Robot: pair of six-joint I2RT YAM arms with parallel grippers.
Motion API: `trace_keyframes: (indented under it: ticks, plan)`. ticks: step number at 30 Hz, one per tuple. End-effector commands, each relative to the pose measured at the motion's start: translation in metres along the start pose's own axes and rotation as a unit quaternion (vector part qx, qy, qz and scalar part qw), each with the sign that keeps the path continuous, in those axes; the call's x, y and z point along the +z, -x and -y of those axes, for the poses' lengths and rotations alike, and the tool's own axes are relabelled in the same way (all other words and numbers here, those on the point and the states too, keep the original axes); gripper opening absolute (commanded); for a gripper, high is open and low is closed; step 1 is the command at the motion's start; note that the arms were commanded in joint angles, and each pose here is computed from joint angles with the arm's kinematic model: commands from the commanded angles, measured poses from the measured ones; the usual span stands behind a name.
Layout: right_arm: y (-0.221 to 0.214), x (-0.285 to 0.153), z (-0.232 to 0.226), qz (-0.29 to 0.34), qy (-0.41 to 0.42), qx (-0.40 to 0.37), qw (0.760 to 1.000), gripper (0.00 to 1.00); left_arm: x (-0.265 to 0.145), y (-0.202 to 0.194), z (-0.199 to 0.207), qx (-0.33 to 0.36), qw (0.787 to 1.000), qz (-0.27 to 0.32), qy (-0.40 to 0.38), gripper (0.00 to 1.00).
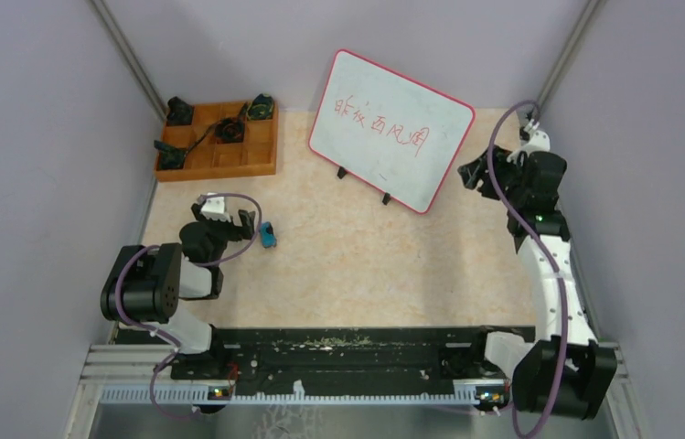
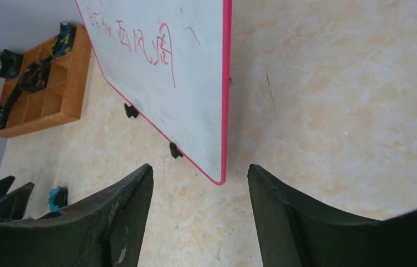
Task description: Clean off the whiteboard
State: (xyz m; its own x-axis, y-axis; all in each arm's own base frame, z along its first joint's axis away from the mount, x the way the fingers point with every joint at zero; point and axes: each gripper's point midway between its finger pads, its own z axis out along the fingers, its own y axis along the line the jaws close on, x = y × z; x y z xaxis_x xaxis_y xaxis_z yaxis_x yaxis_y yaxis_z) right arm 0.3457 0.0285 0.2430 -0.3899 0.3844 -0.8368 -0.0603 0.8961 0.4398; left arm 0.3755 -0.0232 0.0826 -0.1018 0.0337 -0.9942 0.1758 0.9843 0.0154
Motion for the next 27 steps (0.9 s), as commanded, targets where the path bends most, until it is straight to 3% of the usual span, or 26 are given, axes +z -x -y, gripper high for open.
trace_keyframes:
  ticks: [1,3,7,11,12,14,18,21,27]
  plan:
    - [0.047,0.013,-0.033,0.035,0.068,-0.018,0.997,0.61,0.004,0.011,0.002,0.004,1.000,0.020,-0.006,0.95]
    - [0.041,0.013,-0.038,0.032,0.089,-0.008,0.995,0.60,0.002,0.013,0.003,0.004,1.000,0.026,-0.009,0.92]
    - [0.022,0.004,-0.023,0.022,0.050,-0.011,0.998,0.59,0.003,0.037,0.019,0.018,0.998,0.026,-0.060,0.84]
    - [0.016,-0.012,-0.016,0.026,0.026,-0.026,0.999,0.59,0.020,0.041,0.034,-0.051,0.979,-0.160,-0.119,0.80]
    - [0.016,-0.016,-0.016,0.031,0.022,-0.028,0.999,0.59,0.015,0.034,0.039,-0.076,0.964,-0.222,-0.128,0.71]
    - [0.018,-0.023,-0.017,0.040,0.017,-0.032,0.999,0.59,0.015,0.042,0.042,-0.105,0.947,-0.275,-0.130,0.55]
    - [0.023,-0.036,-0.022,0.058,0.018,-0.037,0.997,0.59,0.006,0.048,0.052,-0.155,0.908,-0.369,-0.127,0.60]
    - [0.027,-0.042,-0.026,0.068,0.022,-0.038,0.997,0.58,-0.004,0.045,0.063,-0.180,0.885,-0.414,-0.117,0.59]
    - [0.024,-0.045,-0.027,0.072,0.026,-0.039,0.996,0.58,-0.027,0.041,0.089,-0.211,0.864,-0.453,-0.062,0.60]
